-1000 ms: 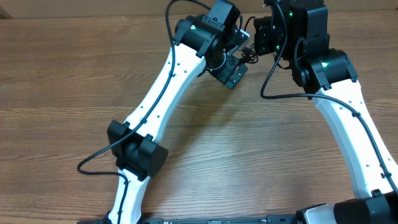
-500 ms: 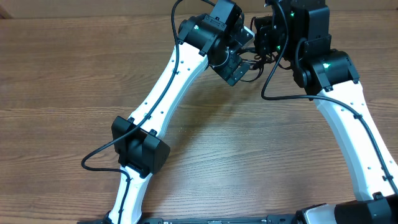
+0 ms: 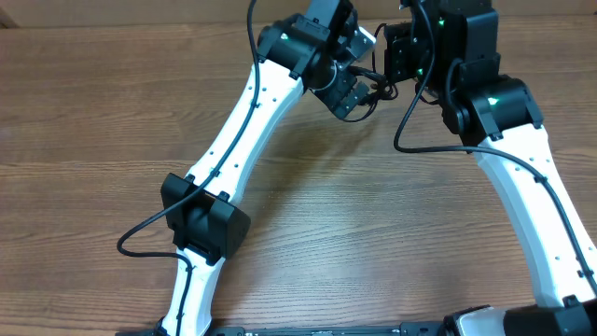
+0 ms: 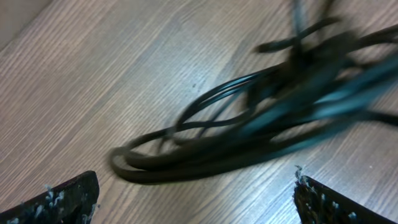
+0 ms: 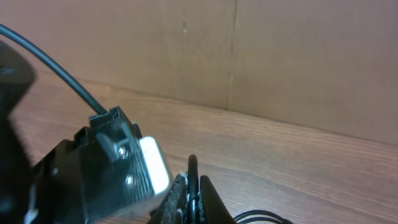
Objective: Untangle cables
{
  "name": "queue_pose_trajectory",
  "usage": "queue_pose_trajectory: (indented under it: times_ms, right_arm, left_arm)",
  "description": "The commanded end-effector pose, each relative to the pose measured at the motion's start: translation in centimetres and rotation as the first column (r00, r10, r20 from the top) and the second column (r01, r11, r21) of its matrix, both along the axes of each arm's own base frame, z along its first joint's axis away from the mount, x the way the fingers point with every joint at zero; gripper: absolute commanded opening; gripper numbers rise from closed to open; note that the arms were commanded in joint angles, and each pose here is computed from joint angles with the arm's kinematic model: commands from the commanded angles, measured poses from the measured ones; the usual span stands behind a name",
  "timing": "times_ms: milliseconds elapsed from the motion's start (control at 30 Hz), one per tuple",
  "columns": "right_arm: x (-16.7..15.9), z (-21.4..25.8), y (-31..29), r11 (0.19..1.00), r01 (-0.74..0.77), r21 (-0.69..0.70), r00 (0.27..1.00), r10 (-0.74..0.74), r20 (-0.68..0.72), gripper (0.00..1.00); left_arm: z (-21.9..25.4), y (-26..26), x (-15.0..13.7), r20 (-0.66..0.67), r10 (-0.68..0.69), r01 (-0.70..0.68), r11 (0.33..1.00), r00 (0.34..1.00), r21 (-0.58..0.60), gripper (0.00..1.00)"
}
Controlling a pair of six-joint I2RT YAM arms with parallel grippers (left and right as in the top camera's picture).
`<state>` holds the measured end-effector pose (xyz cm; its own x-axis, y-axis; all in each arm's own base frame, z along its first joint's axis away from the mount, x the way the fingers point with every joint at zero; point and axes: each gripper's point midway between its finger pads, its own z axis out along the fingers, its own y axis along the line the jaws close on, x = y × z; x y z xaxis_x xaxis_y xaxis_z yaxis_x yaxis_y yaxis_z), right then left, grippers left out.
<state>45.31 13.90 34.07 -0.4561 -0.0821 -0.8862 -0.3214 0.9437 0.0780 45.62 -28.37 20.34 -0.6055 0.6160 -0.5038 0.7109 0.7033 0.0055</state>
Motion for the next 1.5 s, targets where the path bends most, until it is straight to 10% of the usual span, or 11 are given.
queue_pose_trajectory:
  times_ms: [0, 533, 1133, 1467]
  right_arm:
    - [-1.4, 3.9, -0.4, 1.0, 0.005, 0.016, 0.996, -0.006, 0.09, 0.04]
    - [-1.6, 3.4, -0.4, 1.0, 0.004, 0.011, 0.998, -0.005, 0.069, 0.04]
    - [-1.7, 3.3, -0.5, 1.0, 0.004, 0.01, 0.998, -0.005, 0.067, 0.04]
    - [-1.7, 3.3, -0.5, 1.0, 0.005, 0.009, 0.998, -0.006, 0.067, 0.04]
  left_arm:
    - [2.8, 0.8, 0.3, 0.046, 0.007, -0.004, 0.998, 0.999, -0.057, 1.0]
    - [6.2, -2.3, 2.5, -0.105, 0.261, -0.281, 0.873, 0.96, -0.399, 1.0]
    - [6.1, -1.4, 3.0, -0.282, 0.425, -0.509, 0.744, 0.86, -0.433, 1.0]
    - [6.7, -0.4, 3.6, -0.735, 0.513, -0.896, 0.293, 0.442, -0.334, 1.0]
